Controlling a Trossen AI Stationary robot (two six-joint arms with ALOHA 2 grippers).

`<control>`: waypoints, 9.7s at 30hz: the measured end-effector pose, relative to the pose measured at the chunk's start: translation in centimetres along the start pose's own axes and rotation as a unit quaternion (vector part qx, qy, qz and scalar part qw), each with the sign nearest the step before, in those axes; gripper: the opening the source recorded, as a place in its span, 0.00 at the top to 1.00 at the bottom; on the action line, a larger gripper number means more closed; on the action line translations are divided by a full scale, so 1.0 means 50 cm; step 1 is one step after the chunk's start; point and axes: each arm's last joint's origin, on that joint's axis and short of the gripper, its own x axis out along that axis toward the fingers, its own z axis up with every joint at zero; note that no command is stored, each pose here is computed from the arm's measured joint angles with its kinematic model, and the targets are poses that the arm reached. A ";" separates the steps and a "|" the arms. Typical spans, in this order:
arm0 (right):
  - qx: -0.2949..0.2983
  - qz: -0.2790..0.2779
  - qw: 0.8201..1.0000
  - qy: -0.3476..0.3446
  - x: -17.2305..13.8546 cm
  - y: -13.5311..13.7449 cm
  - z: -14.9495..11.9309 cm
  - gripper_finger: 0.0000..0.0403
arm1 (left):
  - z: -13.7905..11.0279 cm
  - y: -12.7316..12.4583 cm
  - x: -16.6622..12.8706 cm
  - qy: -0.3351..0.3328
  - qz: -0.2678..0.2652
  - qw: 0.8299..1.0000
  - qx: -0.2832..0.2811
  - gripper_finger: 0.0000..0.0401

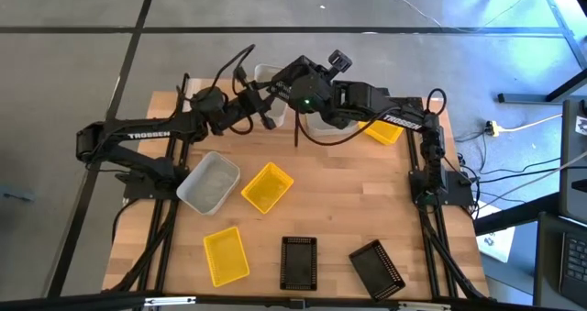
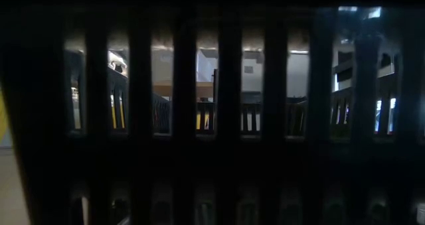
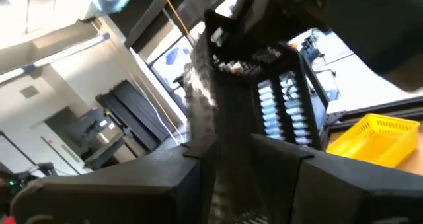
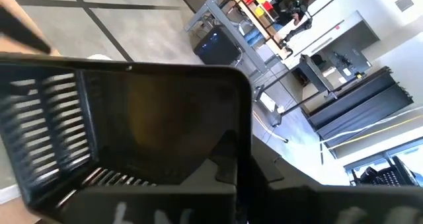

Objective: Stack baskets on shelf by color
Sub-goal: Put the top black bin on the shelf, then put the middle yellow bin on the shelf

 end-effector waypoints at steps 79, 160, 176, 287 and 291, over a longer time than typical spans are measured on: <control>-0.082 0.071 0.991 -0.074 -0.034 0.019 0.031 0.77 | -0.122 0.117 -0.152 0.383 0.262 0.874 -0.148 1.00; -0.079 0.071 0.992 -0.074 -0.034 0.020 0.031 0.77 | -0.239 0.082 -0.079 0.483 0.187 0.759 -0.394 0.89; -0.125 0.157 0.977 -0.068 -0.023 0.024 0.015 0.77 | -0.194 0.116 -0.114 0.440 0.171 0.802 -0.366 0.89; 0.123 0.511 0.803 0.282 0.118 0.413 -0.305 0.77 | -0.085 0.141 -0.213 0.339 0.062 0.915 -0.209 0.89; 0.123 0.510 0.803 0.283 0.124 0.423 -0.310 0.77 | -0.085 0.141 -0.213 0.339 0.062 0.915 -0.209 0.89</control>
